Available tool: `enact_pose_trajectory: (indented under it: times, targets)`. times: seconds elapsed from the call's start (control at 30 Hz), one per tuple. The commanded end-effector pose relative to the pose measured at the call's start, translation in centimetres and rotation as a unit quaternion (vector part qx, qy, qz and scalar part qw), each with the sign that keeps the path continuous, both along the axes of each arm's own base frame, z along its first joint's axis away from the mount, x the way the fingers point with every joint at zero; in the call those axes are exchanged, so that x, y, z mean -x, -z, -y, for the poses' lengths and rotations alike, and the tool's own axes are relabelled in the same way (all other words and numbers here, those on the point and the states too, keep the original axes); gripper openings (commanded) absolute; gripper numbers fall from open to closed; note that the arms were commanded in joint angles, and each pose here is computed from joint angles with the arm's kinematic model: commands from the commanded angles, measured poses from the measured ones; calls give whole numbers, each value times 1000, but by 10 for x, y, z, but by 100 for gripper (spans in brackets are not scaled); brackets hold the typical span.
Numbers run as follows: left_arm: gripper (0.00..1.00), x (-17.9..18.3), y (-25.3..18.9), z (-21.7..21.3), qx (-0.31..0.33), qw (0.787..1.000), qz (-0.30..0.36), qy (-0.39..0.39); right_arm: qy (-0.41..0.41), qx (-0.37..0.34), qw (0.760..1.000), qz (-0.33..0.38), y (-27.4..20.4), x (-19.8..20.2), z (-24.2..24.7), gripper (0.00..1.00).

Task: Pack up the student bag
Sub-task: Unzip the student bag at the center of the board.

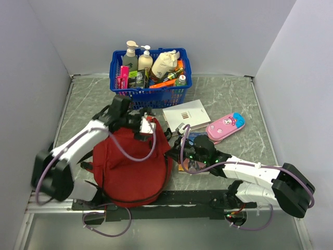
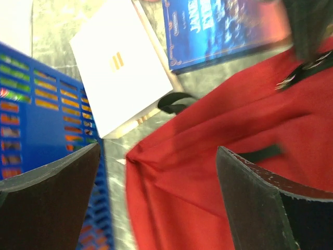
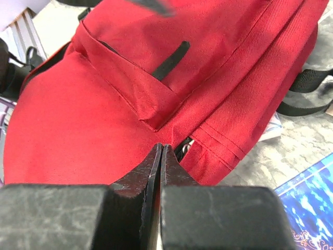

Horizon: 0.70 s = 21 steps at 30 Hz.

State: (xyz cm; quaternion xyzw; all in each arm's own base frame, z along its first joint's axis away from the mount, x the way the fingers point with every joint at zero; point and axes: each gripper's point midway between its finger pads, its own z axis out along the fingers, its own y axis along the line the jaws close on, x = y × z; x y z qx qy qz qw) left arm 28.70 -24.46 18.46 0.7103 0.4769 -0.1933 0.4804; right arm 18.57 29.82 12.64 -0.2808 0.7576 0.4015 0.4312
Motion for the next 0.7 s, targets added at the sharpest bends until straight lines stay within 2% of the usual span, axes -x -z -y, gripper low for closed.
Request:
enact_pose_trajectory:
  times: [0.0, 0.07, 0.1, 0.27, 0.4, 0.5, 0.53, 0.6, 0.63, 0.67]
  targets:
    - [96, -22, 19, 9, -86, 992, 36, 88, -6, -29, 999, 11, -15, -2, -6, 0]
    - [96, -28, 45, 10, -125, 987, 5, 103, -7, -33, 999, 13, -17, -1, -6, 0]
    - [97, -38, 41, 14, -132, 984, 31, 118, -8, -33, 999, 13, -17, 0, -6, 0]
    - [99, -35, 79, 12, -199, 963, 36, 181, -7, -35, 999, 11, -18, 2, -4, 0]
    - [99, -36, 95, 14, -223, 951, 45, 211, -9, -32, 999, 10, -17, 3, -4, 0]
    - [87, -34, 111, 12, -253, 940, 34, 228, -11, -34, 999, 7, -19, 3, -6, 0]
    - [77, -34, 117, 14, -258, 938, 25, 228, -13, -35, 999, 7, -20, 3, -7, 0]
    - [65, -38, 118, 15, -269, 935, 21, 229, -13, -39, 999, 10, -24, 2, -8, 0]
    - [48, -37, 126, 14, -278, 932, 8, 232, -13, -39, 999, 11, -25, 1, -8, 0]
    - [40, -36, 129, 11, -287, 930, 0, 230, -13, -40, 999, 12, -27, 0, -9, 0]
